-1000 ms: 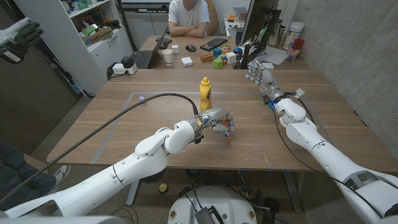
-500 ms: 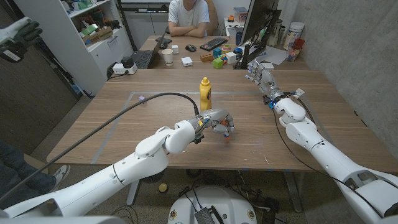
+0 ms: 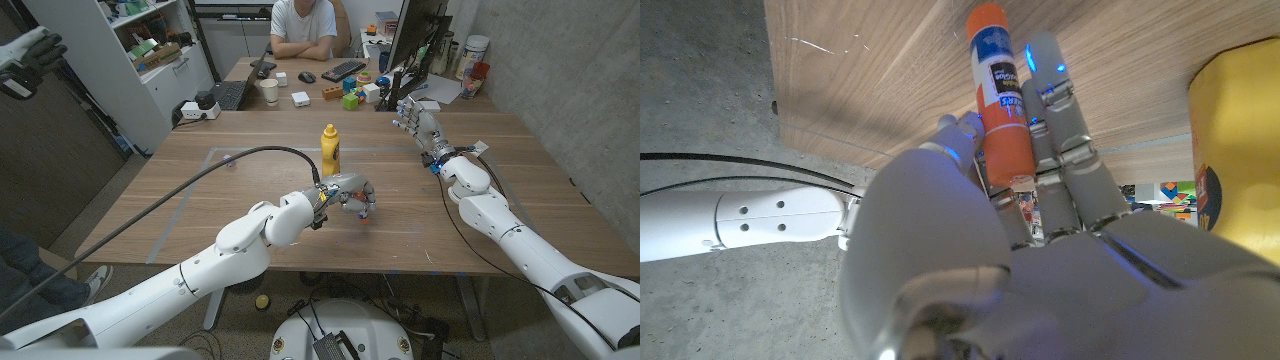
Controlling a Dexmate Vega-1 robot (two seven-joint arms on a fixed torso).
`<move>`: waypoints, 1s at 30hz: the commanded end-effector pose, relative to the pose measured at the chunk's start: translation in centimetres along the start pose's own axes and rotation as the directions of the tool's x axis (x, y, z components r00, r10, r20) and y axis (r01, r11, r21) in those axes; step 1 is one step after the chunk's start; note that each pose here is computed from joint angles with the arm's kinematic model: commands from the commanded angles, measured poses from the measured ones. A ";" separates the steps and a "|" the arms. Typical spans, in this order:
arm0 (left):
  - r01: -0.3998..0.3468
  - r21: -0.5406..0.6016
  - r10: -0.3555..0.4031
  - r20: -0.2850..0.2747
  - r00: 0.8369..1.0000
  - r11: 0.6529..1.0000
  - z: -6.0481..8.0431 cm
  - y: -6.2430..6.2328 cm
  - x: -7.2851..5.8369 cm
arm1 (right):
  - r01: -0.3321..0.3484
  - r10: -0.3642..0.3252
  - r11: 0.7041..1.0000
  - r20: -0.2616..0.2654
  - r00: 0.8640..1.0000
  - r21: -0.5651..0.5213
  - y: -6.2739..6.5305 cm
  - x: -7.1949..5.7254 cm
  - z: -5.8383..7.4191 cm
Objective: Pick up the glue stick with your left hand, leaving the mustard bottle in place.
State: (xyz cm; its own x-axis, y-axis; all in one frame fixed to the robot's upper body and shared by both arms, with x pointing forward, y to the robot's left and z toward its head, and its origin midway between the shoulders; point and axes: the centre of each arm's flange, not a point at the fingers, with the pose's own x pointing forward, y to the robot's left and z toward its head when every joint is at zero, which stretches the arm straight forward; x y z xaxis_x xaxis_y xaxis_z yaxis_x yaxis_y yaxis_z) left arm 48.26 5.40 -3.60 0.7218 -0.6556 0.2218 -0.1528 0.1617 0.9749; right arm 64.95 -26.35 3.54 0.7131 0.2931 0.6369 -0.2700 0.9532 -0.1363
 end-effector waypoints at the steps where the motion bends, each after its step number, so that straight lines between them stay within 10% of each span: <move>1: 0.000 0.038 0.001 -0.008 1.000 0.999 0.2 1.2 -0.5 | -0.002 0.002 1.000 0.000 1.000 -0.002 0.3 0.3 0.1; 30: -0.092 0.165 0.090 0.018 0.996 0.982 2.1 6.1 -2.1 | -0.011 0.011 1.000 0.008 1.000 -0.021 0.9 0.6 1.3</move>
State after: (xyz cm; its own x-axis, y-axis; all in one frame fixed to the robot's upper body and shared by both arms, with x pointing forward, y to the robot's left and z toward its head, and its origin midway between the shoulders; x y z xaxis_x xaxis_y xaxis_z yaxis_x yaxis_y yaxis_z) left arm 45.59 6.06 0.20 0.7092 -0.6507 0.2715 -0.2715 0.1033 0.9569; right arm 64.61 -25.70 4.54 0.7073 0.2983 0.6409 -0.2667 0.9522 -0.1489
